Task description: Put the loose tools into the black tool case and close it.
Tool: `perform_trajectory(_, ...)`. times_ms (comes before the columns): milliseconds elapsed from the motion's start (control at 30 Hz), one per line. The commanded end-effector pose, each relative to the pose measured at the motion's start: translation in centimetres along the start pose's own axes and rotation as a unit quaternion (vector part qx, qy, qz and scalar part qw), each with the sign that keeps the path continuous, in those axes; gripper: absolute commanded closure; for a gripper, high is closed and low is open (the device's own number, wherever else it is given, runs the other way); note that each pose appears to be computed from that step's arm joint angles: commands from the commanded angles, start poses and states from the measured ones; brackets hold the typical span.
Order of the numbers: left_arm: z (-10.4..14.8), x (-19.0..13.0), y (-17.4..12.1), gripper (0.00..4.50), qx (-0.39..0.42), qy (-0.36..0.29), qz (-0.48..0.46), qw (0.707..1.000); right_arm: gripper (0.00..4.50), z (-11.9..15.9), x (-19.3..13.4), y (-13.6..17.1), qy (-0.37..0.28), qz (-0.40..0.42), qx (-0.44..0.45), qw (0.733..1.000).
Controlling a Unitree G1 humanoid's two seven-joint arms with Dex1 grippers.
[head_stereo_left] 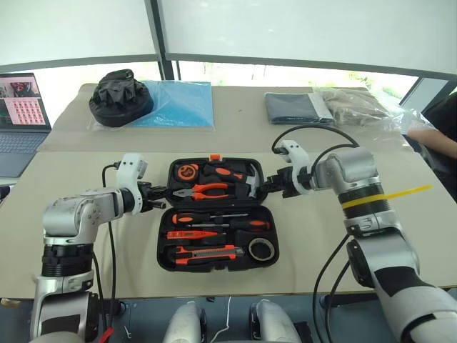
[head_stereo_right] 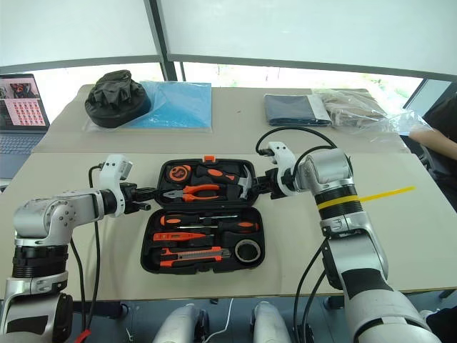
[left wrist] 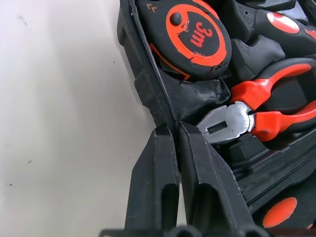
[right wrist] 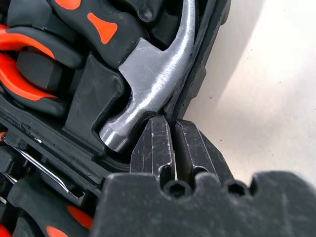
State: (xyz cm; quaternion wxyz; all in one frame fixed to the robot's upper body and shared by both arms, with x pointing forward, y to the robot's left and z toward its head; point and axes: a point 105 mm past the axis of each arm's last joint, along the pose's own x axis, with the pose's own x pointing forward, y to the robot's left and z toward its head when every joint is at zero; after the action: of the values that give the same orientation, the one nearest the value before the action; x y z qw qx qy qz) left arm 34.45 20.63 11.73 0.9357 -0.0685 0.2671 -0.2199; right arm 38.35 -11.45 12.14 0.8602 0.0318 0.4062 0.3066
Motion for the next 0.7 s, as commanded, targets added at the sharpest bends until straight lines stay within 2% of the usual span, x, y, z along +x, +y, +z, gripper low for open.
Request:
perform_trajectory(33, 1.8, -1.1, -0.1, 4.46, 0.031, -0.085, -0.025, 0.996, 4.50, 2.4, -0.8, 0.2, -0.103, 0.004, -0.075, 0.992)
perform_trajectory(133, 2.4, -2.2, 0.0, 4.46, 0.072, -0.136, -0.032, 0.988, 4.50, 4.0, -2.3, 1.9, -0.187, 0.029, -0.192, 0.963)
perform_trajectory(167, 2.8, -2.7, 0.0, 4.46, 0.101, -0.162, -0.032, 0.981, 4.50, 4.2, -2.9, 2.4, -0.211, 0.028, -0.241, 0.947)
perform_trajectory(200, 3.1, -3.4, 0.0, 4.46, 0.127, -0.193, -0.029, 0.972, 4.50, 4.1, -3.5, 2.6, -0.229, 0.006, -0.330, 0.916)
perform_trajectory(233, 3.4, -4.4, -0.3, 4.46, 0.161, -0.237, -0.032, 0.958, 4.50, 3.1, -4.1, 3.4, -0.231, -0.005, -0.485, 0.843)
perform_trajectory(267, 3.4, -5.2, -0.6, 4.46, 0.184, -0.264, -0.033, 0.946, 4.50, 1.5, -4.1, 4.2, -0.215, 0.006, -0.588, 0.780)
perform_trajectory(300, 3.4, -5.8, -0.7, 4.46, 0.205, -0.286, -0.028, 0.936, 4.50, -0.1, -4.1, 4.7, -0.205, 0.028, -0.647, 0.734)
perform_trajectory(333, 2.9, -6.1, -0.9, 4.46, 0.235, -0.289, -0.024, 0.928, 4.50, -0.6, -4.1, 4.5, -0.215, 0.030, -0.646, 0.732)
perform_trajectory(367, 1.9, -6.2, -1.0, 4.46, 0.279, -0.281, -0.017, 0.918, 4.50, -1.0, -4.2, 3.9, -0.234, 0.025, -0.625, 0.744)
perform_trajectory(433, 0.5, -6.4, -1.5, 4.46, 0.347, -0.270, -0.016, 0.898, 4.50, -1.7, -4.3, 3.1, -0.251, 0.016, -0.610, 0.752)
perform_trajectory(500, -1.0, -6.3, -2.2, 4.46, 0.419, -0.251, -0.028, 0.872, 4.50, -2.3, -4.4, 2.6, -0.260, 0.002, -0.620, 0.740)
perform_trajectory(567, -4.1, -6.1, -3.3, 4.46, 0.503, -0.203, -0.067, 0.837, 4.50, -3.5, -4.3, 1.9, -0.260, -0.013, -0.637, 0.726)
perform_trajectory(633, -6.3, -6.2, -3.9, 4.46, 0.545, -0.178, -0.100, 0.813, 4.50, -4.6, -4.3, 1.5, -0.254, -0.011, -0.650, 0.717)
perform_trajectory(667, -6.8, -6.3, -3.6, 4.49, 0.549, -0.174, -0.100, 0.812, 4.11, -5.2, -4.4, 1.2, -0.254, -0.010, -0.648, 0.718)
perform_trajectory(700, -7.0, -6.5, -3.1, 3.92, 0.539, -0.173, -0.089, 0.819, 3.65, -5.8, -4.5, 1.0, -0.252, -0.009, -0.654, 0.713)
